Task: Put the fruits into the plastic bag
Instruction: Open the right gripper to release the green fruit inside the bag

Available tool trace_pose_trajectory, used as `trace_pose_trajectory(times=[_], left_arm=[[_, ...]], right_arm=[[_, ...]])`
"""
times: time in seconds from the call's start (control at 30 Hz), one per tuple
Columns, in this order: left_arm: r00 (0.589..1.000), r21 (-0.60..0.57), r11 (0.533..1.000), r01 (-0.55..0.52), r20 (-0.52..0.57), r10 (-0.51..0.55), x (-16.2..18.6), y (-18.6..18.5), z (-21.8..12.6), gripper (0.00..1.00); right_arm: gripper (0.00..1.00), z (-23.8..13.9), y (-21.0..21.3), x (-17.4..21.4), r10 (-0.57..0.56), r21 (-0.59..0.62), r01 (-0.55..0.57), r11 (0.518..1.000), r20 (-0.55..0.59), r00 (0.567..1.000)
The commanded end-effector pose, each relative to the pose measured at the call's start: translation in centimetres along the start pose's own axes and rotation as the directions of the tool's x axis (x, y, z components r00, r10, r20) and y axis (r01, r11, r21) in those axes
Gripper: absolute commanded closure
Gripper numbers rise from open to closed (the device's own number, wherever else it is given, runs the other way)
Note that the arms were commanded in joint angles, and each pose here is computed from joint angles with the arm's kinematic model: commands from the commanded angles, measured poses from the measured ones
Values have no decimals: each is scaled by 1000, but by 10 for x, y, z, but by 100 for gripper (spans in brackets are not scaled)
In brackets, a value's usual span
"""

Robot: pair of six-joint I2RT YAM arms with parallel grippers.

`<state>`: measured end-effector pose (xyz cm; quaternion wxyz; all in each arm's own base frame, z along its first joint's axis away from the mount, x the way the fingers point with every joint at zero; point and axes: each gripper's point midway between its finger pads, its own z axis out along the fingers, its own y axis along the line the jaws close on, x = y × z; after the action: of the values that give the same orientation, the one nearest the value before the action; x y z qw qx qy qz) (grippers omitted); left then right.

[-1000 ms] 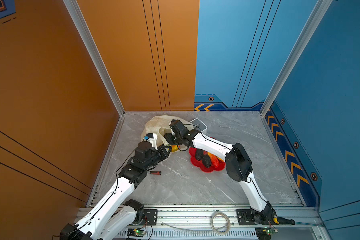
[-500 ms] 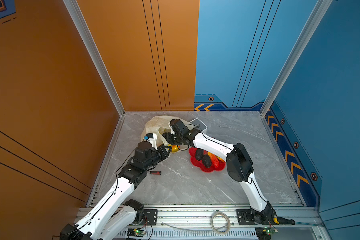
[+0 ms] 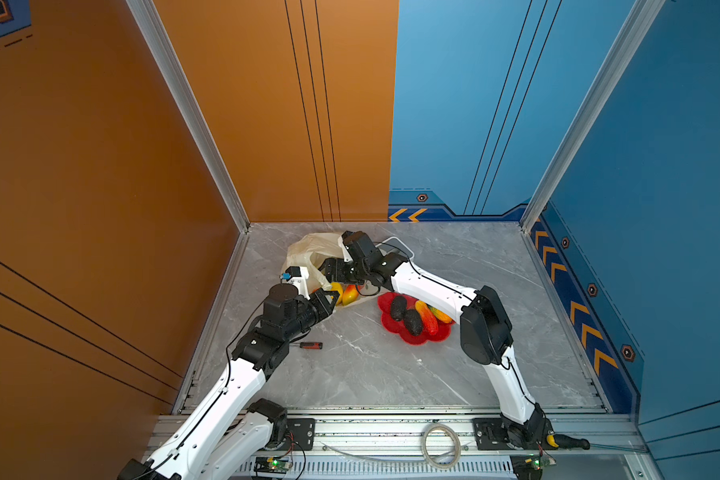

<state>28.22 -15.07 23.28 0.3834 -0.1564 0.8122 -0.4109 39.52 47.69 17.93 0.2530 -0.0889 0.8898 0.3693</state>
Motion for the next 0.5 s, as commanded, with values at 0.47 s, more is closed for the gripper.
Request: trace_pose_trajectory(times=[0.47], left_arm=[[1000, 15, 1000, -3, -2, 3, -1, -3, -9, 100]], right_arm=[[11, -117, -77, -108, -170, 369, 93, 925, 181, 969]])
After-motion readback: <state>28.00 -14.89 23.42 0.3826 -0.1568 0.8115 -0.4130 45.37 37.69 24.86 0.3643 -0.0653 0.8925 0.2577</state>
